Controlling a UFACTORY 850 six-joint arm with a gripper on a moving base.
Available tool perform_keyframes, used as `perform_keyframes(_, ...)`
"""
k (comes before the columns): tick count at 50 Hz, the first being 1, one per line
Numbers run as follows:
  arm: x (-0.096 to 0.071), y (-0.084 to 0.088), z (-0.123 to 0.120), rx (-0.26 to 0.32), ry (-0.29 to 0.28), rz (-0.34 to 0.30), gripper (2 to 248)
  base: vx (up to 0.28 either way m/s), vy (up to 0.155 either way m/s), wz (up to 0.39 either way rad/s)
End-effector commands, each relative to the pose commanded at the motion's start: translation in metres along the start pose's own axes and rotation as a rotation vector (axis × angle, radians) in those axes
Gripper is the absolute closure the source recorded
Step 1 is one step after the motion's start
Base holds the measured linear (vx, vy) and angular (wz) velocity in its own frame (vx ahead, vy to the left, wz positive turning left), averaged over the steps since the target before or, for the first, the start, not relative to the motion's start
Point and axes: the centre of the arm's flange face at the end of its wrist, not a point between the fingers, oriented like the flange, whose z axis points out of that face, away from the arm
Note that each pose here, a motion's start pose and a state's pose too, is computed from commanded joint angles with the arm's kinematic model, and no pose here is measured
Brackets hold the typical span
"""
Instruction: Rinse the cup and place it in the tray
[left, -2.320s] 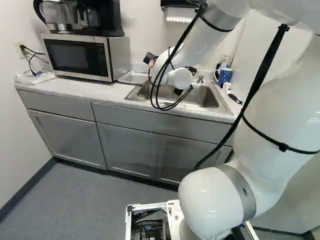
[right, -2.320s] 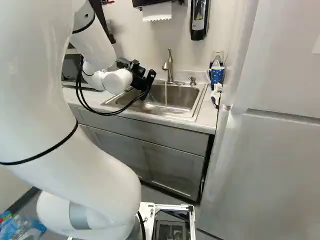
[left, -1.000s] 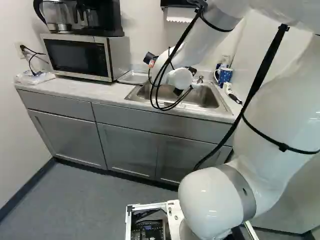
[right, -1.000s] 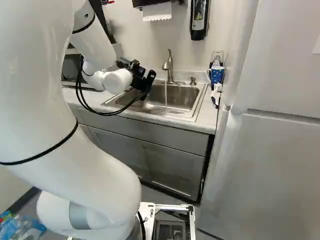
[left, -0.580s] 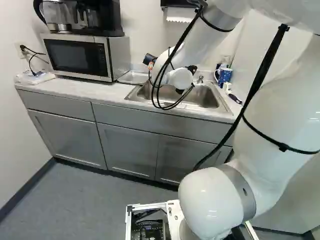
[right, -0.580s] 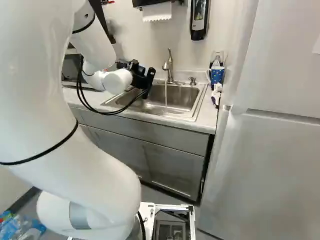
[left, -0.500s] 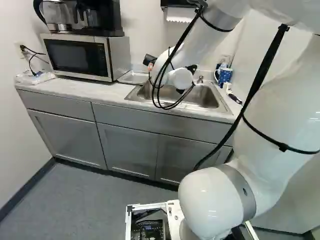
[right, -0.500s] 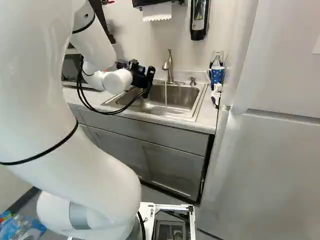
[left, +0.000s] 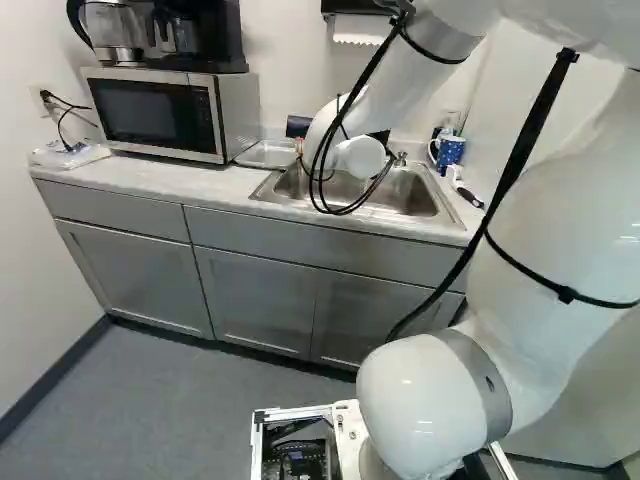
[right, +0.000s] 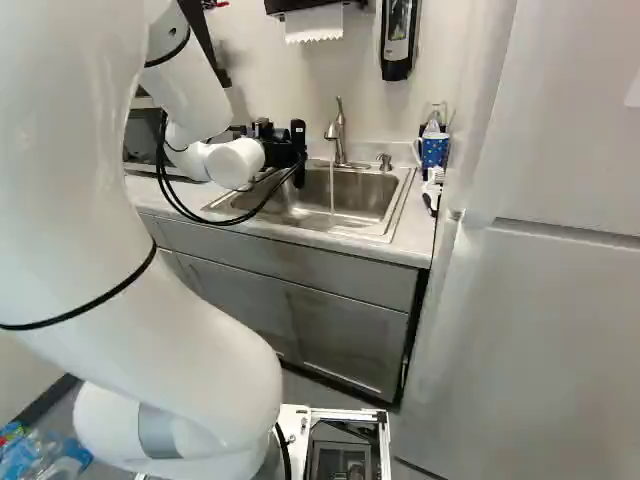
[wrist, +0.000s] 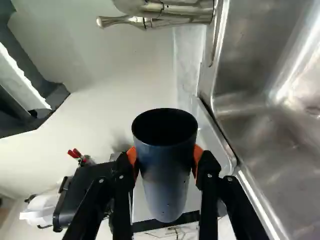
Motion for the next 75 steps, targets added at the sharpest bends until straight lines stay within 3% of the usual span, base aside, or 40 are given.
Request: perform_keyframes(75, 0.0000, 0.0000, 0.0000, 0.000, 0.000, -0.788, 127, 0.000, 0.000, 0.000)
